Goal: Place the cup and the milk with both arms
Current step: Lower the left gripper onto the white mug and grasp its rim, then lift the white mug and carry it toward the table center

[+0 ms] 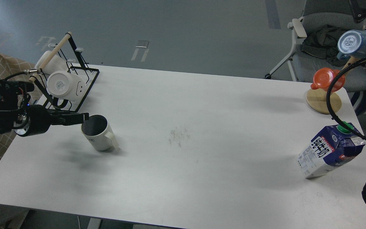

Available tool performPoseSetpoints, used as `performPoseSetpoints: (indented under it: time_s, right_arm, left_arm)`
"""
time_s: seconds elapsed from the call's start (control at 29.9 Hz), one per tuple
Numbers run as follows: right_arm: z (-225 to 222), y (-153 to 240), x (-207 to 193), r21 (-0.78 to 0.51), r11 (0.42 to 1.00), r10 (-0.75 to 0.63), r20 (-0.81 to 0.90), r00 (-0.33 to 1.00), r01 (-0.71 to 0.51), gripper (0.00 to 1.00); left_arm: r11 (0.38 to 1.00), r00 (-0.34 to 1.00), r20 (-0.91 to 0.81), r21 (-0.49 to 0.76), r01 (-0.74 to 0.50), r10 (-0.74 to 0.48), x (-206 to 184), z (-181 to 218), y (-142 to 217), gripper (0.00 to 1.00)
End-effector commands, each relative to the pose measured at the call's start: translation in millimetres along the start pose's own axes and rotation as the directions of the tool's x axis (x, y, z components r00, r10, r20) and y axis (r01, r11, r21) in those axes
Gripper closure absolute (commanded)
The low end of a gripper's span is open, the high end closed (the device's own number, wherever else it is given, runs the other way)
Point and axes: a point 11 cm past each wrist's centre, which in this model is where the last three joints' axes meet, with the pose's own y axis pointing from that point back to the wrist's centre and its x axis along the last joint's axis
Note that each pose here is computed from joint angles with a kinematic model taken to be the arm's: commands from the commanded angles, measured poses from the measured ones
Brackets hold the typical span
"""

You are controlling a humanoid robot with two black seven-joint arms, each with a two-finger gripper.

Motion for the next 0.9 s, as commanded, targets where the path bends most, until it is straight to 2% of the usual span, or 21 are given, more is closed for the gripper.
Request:
performPoseSetpoints:
  time_s: [0.0,0.07,0.13,0.33,0.37,0.5,0.53,0.6,0.77,0.87]
  right_arm:
    - [0,0,0,0.001,1.000,-0.001,0.000,1.000,0.001,0.00]
    - [0,0,0,-0.001,1.000,0.000,0.000,1.000,0.000,0.00]
    - [1,0,0,-0.001,1.000,-0.001,0.001,1.000,0.001,0.00]
    - [0,0,0,-0.001,1.000,0.000,0.000,1.000,0.000,0.00]
    - [0,0,0,0.000,1.000,0.001,0.000,1.000,-0.001,0.00]
    - [0,0,0,-0.001,1.000,0.000,0.000,1.000,0.000,0.00]
    - [0,0,0,-0.001,1.000,0.000,0.000,1.000,0.000,0.00]
    - [0,0,0,-0.001,1.000,0.000,0.000,1.000,0.000,0.00]
    - [-1,1,1,-0.001,1.000,0.004,-0.002,1.000,-0.004,0.00]
    - [-6,1,2,0.000,1.000,0.004,-0.015,1.000,-0.004,0.00]
  left_arm:
    - [1.000,1.000,-0.009,0.002,0.019,-0.019,-7,-3,-3,0.19]
    - [1.000,1.000,-0.013,0.007,0.027,-0.027,-10,-5,-4,0.19]
    - [0.999,0.999,-0.014,-0.002,0.036,-0.036,-13,-3,-7,0.29]
    - [0.999,0.999,-0.013,-0.020,0.039,-0.040,-15,0,-9,0.32]
    - [0.999,0.999,-0.013,-0.025,0.040,-0.040,-15,2,-11,0.37]
    - [0.998,0.999,-0.009,-0.051,0.048,-0.049,-18,5,-12,0.73]
    - [0.997,0.999,-0.007,-0.059,0.052,-0.052,-19,6,-12,0.75]
    - [0.995,0.998,-0.004,-0.070,0.066,-0.066,-23,7,-13,0.88]
    - [0.995,0.998,-0.002,-0.071,0.070,-0.070,-24,7,-14,1.00]
    - [0.995,0.998,0.000,-0.071,0.070,-0.070,-24,8,-14,1.00]
